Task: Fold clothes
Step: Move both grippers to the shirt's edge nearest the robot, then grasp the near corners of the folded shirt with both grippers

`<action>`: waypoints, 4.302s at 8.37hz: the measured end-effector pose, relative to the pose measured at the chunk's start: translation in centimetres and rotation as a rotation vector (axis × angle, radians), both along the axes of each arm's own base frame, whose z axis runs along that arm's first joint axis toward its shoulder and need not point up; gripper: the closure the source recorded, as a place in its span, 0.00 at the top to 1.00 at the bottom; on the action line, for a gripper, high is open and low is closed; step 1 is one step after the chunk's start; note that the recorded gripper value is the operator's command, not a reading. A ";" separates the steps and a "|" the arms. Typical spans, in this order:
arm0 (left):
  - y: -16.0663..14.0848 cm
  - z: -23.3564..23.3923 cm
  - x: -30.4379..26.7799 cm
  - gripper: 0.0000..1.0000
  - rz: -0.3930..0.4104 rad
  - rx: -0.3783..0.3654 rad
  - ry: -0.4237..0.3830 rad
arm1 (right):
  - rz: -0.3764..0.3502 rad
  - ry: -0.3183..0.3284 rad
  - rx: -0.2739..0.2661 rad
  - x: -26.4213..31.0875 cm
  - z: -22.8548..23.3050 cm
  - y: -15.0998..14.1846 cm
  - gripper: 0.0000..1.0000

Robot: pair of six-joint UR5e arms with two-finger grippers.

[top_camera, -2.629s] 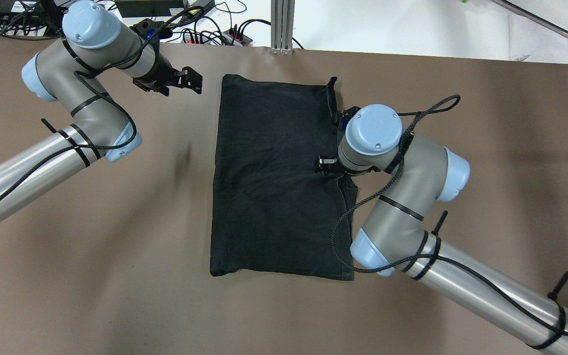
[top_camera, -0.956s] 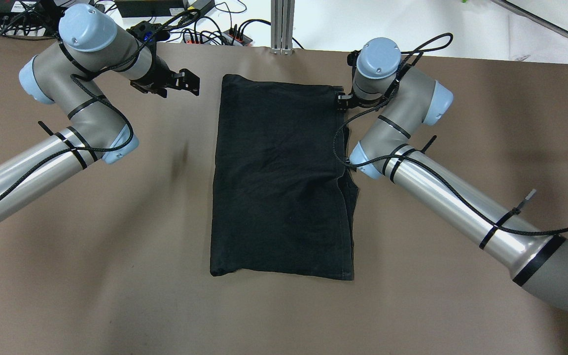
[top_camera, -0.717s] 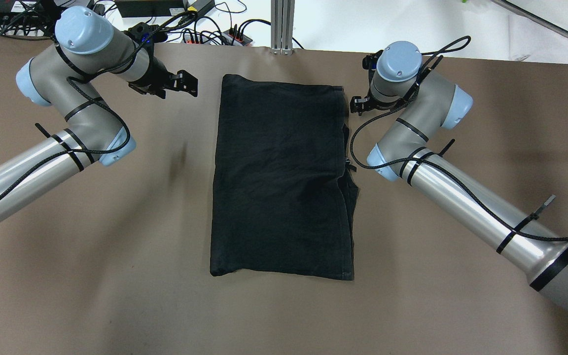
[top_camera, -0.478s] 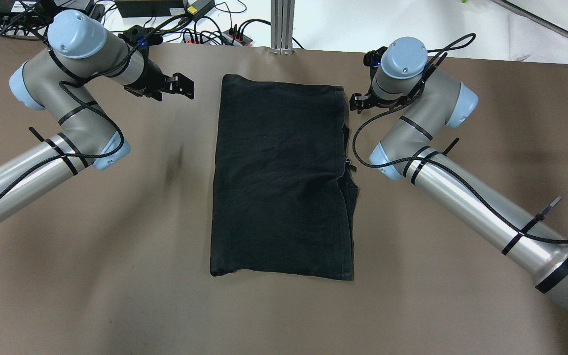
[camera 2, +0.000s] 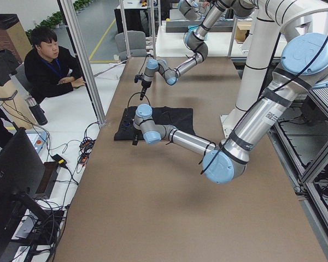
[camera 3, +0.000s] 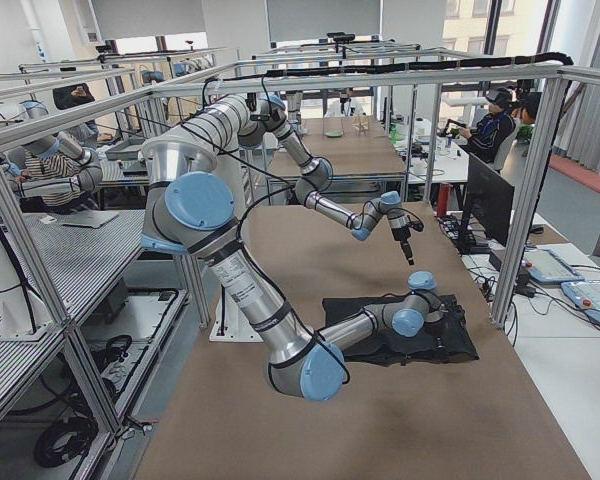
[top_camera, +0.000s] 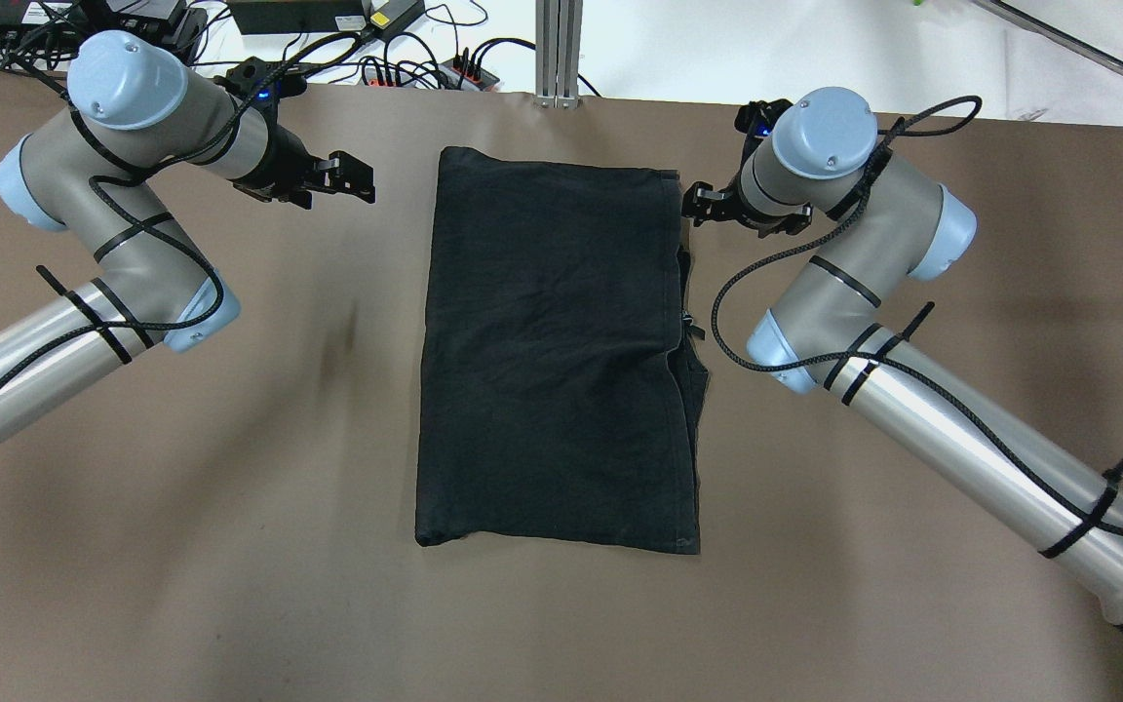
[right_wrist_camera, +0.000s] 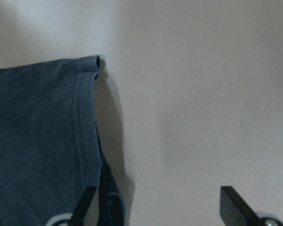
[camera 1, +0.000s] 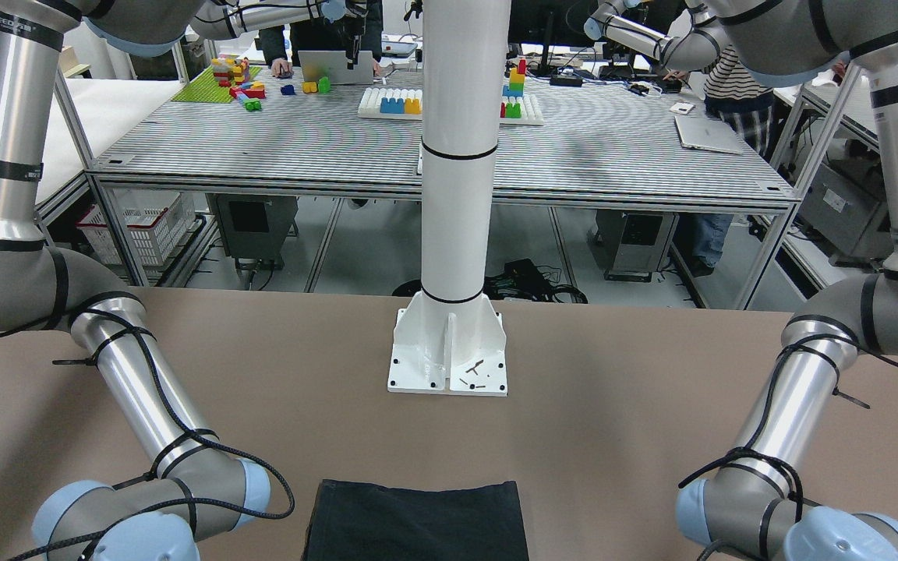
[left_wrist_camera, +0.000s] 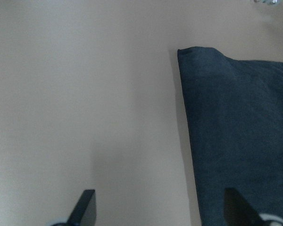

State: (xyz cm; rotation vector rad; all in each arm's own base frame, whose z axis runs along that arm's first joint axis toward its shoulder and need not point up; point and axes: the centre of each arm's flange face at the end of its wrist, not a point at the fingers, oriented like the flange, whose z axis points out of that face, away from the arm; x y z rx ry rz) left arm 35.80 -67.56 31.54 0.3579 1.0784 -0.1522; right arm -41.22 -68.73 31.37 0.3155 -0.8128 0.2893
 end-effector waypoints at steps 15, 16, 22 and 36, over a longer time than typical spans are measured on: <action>38.6 -0.9 14.6 0.94 -0.243 -0.415 0.333 | 0.338 -0.657 -0.296 -3.1 -0.8 34.3 0.92; 38.6 -0.9 15.7 0.95 -0.253 -0.429 0.335 | 0.339 -0.658 -0.296 -3.1 -0.8 34.4 0.92; 37.5 -0.4 18.0 0.94 -0.293 -0.472 0.334 | 0.337 -0.655 -0.291 -3.2 -0.7 34.4 0.92; 37.1 -1.2 18.4 0.00 -0.319 -0.453 0.346 | 0.343 -0.509 -0.313 -6.1 3.8 34.4 0.91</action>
